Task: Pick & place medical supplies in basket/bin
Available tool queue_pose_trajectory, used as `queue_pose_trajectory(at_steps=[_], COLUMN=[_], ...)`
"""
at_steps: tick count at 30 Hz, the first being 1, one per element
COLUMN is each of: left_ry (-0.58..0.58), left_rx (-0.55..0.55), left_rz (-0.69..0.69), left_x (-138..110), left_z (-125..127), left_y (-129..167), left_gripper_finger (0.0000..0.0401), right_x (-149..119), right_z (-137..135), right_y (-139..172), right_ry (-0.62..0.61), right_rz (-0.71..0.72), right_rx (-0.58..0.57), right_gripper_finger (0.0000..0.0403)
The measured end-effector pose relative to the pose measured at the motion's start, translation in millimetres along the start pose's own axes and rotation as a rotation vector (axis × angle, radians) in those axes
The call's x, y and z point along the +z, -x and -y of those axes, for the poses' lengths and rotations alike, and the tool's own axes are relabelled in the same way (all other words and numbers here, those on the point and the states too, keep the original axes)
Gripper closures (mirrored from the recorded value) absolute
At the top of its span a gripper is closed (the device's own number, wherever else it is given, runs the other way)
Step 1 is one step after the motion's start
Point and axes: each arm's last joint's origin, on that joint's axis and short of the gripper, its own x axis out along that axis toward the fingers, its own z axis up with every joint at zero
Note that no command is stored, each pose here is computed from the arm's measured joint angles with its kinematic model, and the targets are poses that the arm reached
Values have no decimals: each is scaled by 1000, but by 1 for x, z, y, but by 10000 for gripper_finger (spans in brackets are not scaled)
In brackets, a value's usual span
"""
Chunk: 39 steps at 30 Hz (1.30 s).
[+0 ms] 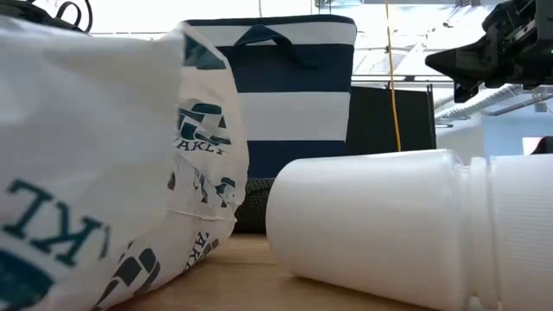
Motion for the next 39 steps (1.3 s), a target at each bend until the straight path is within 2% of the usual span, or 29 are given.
queue_pose_trajectory(at_steps=[16, 21, 25, 27, 30, 32, 34, 39], left_ry=[15, 215, 484, 560, 575, 562, 487, 342], left_rx=[1, -3, -24, -14, 60, -18, -126, -180], left_rz=[32, 55, 46, 48, 89, 125, 160, 257], left_x=[3, 5, 5, 5, 7, 13, 23, 54], left_z=[0, 0, 0, 0, -3, -1, 4, 13], left_y=[0, 0, 0, 0, 0, 1, 1, 1], left_gripper_finger=[370, 370, 370, 370, 370, 370, 370, 370], right_x=[0, 0, 0, 0, 0, 0, -1, -1], right_z=[0, 0, 0, 0, 0, 0, 0, 0], right_y=[0, 0, 0, 0, 0, 0, 0, 0], right_ry=[0, -3, -8, -11, -11, -10, -9, -8], right_rz=[0, 0, 0, 0, 0, -4, -10, -12], right_rx=[0, 0, 3, 3, 3, 2, 2, 2], right_gripper_finger=[403, 403, 403, 403, 403, 403, 403, 403])
